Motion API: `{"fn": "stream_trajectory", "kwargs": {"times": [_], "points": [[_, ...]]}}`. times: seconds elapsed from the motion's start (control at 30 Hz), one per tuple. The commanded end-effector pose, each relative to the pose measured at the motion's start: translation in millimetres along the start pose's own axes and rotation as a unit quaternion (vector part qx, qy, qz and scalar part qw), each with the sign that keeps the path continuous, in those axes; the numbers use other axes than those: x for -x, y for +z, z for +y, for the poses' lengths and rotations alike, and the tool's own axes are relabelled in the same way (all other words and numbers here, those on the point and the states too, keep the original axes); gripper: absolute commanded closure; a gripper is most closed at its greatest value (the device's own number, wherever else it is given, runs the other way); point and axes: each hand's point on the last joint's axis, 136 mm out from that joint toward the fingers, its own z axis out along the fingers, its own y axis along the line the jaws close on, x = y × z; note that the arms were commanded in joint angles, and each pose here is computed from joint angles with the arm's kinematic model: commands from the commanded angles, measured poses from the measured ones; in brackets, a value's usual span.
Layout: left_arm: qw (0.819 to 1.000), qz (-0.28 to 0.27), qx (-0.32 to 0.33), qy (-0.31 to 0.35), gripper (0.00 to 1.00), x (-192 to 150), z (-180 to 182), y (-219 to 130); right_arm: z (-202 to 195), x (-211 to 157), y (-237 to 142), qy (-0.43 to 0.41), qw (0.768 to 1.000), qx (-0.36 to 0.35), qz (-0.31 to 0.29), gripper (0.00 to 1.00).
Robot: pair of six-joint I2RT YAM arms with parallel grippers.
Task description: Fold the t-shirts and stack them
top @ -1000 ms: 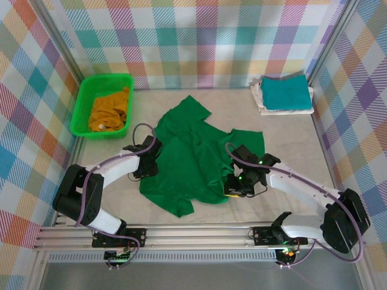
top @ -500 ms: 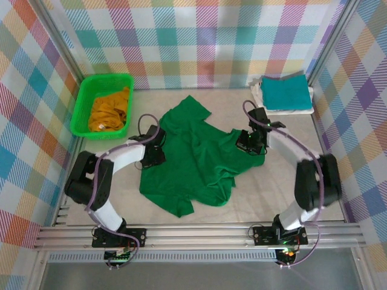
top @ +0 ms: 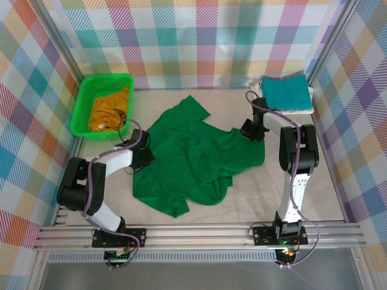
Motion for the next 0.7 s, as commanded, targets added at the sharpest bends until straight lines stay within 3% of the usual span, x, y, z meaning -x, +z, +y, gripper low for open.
{"fn": "stream_trajectory", "kwargs": {"times": [0.0, 0.13, 0.23, 0.33, 0.47, 0.67], "points": [[0.995, 0.046, 0.082, -0.028, 1.00, -36.8, 52.5, -3.7, -5.6, 9.2, 17.1, 0.004, 1.000, -0.019, 0.007, 1.00], [0.997, 0.016, 0.071, -0.022, 1.00, -21.2, 47.2, -27.3, 4.6, 32.7, 31.7, 0.010, 1.000, -0.005, 0.004, 1.00], [0.999, -0.019, 0.033, 0.002, 1.00, 2.3, 23.2, -47.4, 33.6, 48.9, 37.3, -0.010, 0.999, 0.049, -0.004, 1.00], [0.997, -0.052, -0.014, 0.051, 1.00, 32.9, -17.5, -65.6, 61.4, 61.2, 29.1, -0.041, 0.994, 0.099, -0.010, 1.00], [0.987, -0.079, -0.054, 0.126, 1.00, 75.0, -87.9, -85.1, 77.1, 63.7, -14.7, -0.058, 0.991, 0.114, -0.041, 1.00], [0.974, -0.068, -0.085, 0.198, 1.00, 112.8, -180.2, -56.2, 52.7, 44.5, -47.1, -0.029, 0.993, 0.097, -0.065, 1.00]]}}
